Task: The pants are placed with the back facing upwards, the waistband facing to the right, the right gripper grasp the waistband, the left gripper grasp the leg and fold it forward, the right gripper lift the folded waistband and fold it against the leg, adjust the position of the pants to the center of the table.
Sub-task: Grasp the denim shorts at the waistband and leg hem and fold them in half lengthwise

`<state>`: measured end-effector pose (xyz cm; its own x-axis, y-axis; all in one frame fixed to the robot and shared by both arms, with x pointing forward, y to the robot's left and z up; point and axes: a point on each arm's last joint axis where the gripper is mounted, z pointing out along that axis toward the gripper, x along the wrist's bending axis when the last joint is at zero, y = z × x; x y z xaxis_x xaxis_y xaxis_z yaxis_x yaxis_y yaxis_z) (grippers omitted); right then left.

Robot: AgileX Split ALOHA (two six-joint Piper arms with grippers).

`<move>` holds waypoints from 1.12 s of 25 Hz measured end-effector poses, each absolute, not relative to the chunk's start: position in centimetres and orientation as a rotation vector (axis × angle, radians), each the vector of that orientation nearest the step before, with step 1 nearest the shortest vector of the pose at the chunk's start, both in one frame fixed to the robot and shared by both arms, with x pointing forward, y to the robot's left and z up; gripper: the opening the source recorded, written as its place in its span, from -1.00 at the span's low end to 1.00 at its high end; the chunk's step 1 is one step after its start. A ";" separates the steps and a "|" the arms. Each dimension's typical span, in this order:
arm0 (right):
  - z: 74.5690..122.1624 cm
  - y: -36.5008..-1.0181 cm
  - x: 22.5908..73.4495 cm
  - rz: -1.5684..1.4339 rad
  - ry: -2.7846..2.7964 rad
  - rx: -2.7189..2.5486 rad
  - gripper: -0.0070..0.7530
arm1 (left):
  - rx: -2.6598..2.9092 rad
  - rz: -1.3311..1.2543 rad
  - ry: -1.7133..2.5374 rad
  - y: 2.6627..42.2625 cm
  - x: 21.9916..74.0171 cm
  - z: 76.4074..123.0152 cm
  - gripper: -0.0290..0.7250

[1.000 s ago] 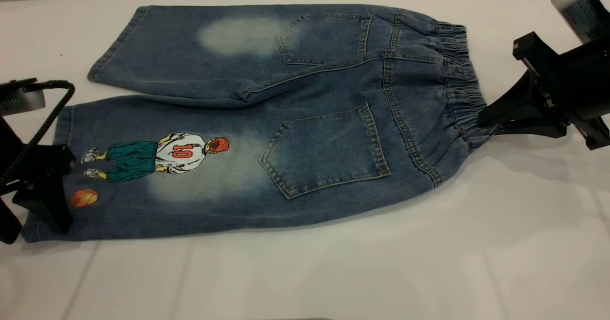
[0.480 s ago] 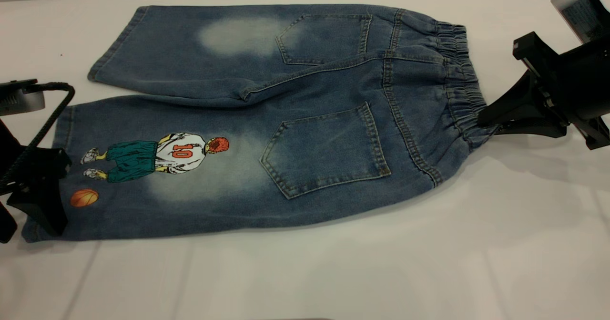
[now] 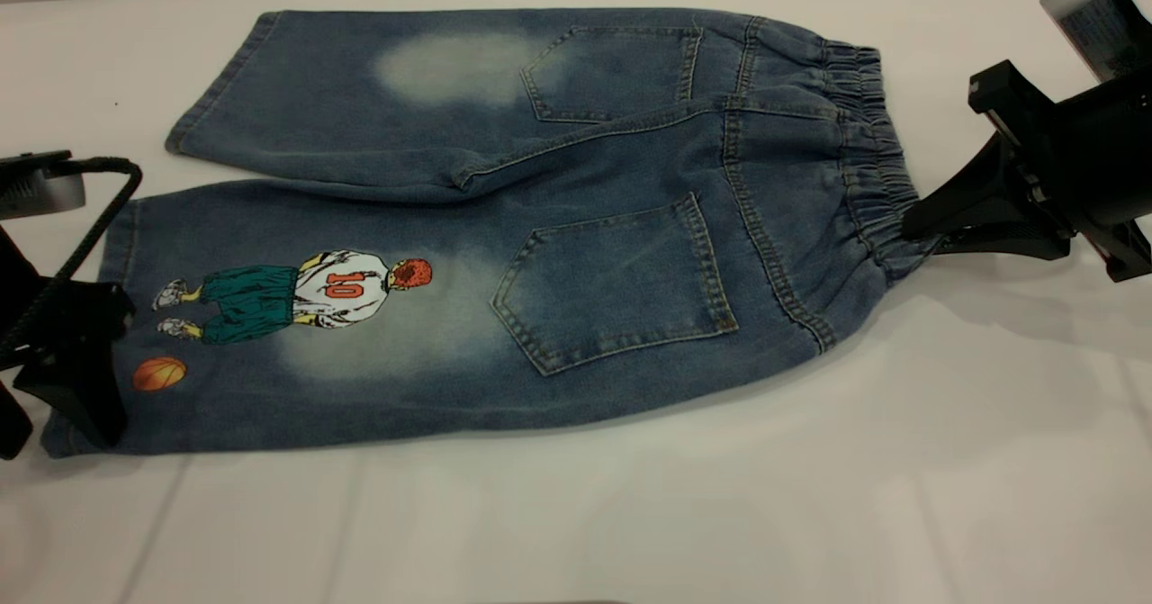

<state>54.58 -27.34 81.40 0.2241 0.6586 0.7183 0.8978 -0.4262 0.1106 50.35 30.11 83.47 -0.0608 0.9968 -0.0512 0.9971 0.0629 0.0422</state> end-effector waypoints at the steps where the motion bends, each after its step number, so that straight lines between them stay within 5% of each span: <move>1: 81.4 -27.3 54.6 -1.022 -1.449 -2.175 -0.90 | 2.108 -0.009 2.243 30.1 50.3 83.3 0.31; 8: 81.4 -27.3 54.6 -1.024 -1.452 -2.174 -0.90 | 2.116 -0.029 2.253 30.1 50.3 82.7 0.22; 16: 81.7 -27.0 54.6 -1.062 -1.459 -2.115 -0.90 | 2.131 -0.082 2.274 30.1 50.0 82.8 -0.80; 28: 82.2 -26.6 54.5 -1.109 -1.441 -2.046 -0.90 | 2.067 0.039 2.127 29.7 54.1 88.7 -0.83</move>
